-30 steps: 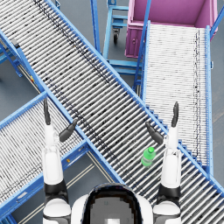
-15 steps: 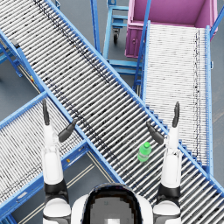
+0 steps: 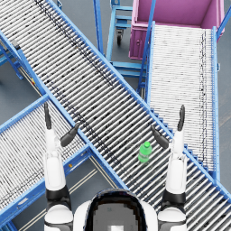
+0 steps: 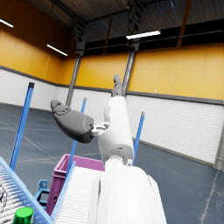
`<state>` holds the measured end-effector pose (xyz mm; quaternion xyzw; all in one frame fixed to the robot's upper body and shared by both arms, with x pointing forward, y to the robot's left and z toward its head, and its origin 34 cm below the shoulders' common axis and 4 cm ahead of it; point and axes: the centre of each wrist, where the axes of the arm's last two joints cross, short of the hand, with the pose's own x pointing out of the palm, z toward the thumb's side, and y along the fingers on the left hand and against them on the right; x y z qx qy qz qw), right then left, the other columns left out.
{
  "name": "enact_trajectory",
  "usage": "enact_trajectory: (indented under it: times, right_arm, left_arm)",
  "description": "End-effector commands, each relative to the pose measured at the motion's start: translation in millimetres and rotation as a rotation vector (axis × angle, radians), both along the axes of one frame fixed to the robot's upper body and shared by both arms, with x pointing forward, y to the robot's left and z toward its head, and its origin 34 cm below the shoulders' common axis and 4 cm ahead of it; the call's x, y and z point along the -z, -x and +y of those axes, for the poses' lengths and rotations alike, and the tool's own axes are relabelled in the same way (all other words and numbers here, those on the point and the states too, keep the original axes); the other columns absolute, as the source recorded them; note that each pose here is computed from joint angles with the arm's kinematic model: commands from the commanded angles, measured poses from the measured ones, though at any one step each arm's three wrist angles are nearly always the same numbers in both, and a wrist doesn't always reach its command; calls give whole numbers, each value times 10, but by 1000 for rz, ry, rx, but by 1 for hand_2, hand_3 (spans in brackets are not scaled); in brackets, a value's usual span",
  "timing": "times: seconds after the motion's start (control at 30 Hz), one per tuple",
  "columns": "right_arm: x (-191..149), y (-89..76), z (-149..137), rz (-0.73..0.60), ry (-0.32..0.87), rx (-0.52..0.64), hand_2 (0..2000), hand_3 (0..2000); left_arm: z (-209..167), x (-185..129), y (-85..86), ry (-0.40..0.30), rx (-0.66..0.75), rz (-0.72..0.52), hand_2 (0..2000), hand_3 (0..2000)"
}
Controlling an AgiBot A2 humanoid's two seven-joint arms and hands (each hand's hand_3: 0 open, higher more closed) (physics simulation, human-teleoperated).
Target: Pick up the oil and place it on the left assembly line, put the cola on the right, and keep Sprite still
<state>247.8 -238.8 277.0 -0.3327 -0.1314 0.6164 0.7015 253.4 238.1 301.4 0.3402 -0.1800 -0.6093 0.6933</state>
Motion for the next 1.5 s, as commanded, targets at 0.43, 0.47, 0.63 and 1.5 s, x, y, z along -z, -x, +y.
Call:
enact_trajectory:
  times: [0.43, 0.47, 0.63, 1.5]
  right_arm:
    - [-112, 5, 9, -43, 4, -3, 0, 0]
    - [-47, 6, 13, -19, 1, -4, 0, 0]
    - [-59, 13, 10, -25, -1, -2, 0, 0]
    - [-62, 7, 10, -27, -12, 0, 0, 0]
  left_arm:
    - [3, -36, 8, 2, -2, -15, 0, 0]
    - [-4, -110, 17, -3, 0, -43, 0, 0]
    - [-13, -49, 13, 1, 3, -21, 0, 0]
    - [-26, 5, 29, 11, 6, -6, 0, 0]
